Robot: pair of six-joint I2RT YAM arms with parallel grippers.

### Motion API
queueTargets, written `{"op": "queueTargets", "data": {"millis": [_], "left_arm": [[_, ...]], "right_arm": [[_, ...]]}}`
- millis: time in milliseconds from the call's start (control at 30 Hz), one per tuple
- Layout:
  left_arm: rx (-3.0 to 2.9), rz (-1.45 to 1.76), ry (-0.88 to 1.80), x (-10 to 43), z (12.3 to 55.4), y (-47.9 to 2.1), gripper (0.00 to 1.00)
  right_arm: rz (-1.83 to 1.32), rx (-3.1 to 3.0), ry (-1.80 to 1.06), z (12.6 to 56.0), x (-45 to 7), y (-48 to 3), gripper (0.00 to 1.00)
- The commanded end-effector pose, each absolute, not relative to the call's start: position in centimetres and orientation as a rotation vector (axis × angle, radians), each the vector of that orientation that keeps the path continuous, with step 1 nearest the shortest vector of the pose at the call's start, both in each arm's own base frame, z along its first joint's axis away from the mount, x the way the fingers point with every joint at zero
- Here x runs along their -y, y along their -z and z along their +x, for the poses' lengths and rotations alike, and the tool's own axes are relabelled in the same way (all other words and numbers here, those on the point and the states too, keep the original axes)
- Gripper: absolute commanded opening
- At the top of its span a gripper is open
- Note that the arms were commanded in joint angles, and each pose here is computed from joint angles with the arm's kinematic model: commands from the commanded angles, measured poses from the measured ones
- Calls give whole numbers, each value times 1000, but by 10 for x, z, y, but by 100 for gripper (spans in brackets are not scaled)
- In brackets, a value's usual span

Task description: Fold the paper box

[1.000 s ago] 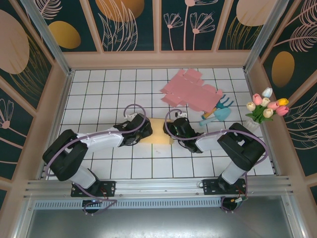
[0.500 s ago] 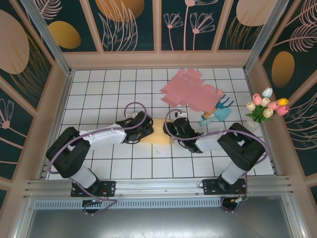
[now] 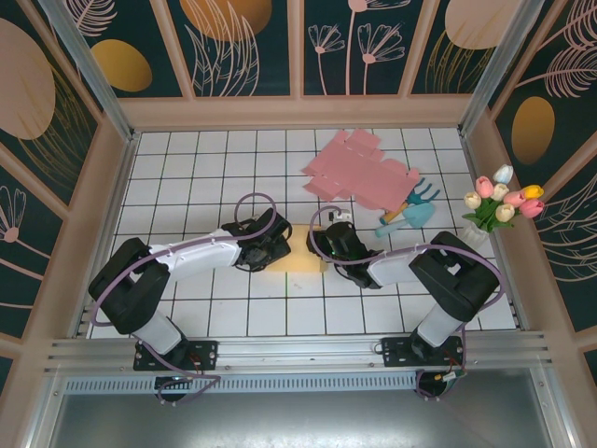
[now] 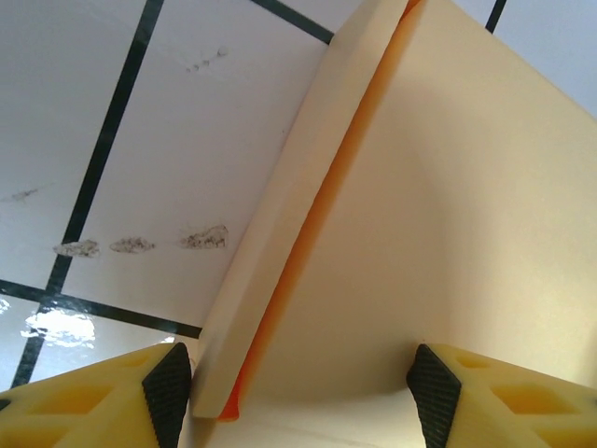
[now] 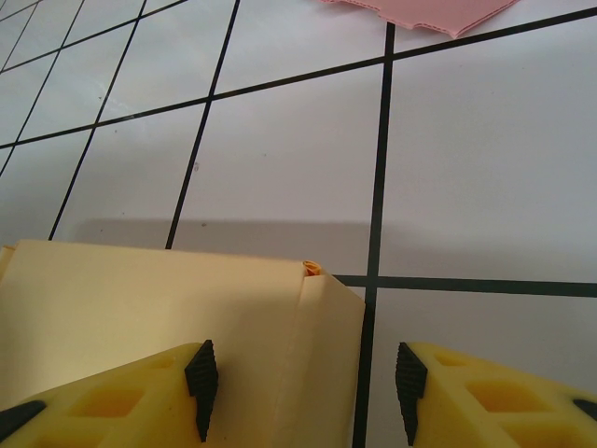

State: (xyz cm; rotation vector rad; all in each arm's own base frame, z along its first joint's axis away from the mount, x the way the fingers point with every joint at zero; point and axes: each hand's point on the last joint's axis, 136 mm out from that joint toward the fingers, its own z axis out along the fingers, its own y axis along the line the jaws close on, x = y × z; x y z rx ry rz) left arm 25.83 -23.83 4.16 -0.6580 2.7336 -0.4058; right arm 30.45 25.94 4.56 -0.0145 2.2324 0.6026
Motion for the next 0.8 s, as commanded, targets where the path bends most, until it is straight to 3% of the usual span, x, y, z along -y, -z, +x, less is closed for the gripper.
{"op": "queueTargets", "data": {"millis": [0,767], "left_arm": [[-2803,-698,433,241,238,-37,66],[-2734,-832,490,235,222,-67,67]], "right_arm": [[-118,-2407,-494,274,-247,0,56],[-115,-2410,-492,270,-251,5,56]]}}
